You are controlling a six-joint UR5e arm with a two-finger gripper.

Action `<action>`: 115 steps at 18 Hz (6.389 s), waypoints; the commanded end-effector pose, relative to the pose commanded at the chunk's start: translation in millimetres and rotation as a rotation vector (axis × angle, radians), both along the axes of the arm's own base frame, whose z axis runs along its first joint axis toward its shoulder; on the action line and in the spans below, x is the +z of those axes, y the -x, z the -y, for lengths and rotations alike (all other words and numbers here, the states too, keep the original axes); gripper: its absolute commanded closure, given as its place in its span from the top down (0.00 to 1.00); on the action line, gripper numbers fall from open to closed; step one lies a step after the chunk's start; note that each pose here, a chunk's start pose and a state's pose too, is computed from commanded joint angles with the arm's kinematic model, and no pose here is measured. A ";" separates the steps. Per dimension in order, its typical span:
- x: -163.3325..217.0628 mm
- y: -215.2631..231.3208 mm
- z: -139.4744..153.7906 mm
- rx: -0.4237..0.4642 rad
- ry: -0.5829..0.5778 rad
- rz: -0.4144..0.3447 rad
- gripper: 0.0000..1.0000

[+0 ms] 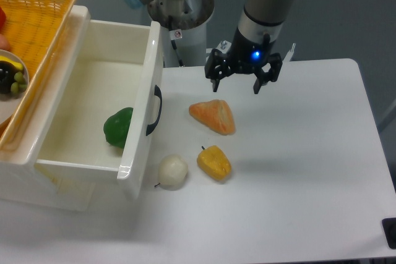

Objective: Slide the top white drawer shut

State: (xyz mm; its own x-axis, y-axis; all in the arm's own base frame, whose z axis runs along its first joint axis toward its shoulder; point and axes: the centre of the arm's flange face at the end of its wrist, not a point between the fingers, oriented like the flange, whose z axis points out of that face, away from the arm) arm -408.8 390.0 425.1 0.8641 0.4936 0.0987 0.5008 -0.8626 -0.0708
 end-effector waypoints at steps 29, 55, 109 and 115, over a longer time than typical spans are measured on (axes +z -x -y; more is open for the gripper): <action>-100.8 -29.8 -53.1 -0.071 0.121 0.129 1.00; -127.4 -80.0 -101.0 -0.136 0.136 0.181 1.00; -106.9 -185.5 -153.6 -0.282 0.105 0.173 1.00; -100.7 -192.6 -160.0 -0.298 0.098 0.161 1.00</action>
State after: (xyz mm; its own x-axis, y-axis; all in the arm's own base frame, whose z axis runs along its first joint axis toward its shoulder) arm -216.2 549.9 324.4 0.9488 0.2361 0.2100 0.2242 -0.9713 0.0790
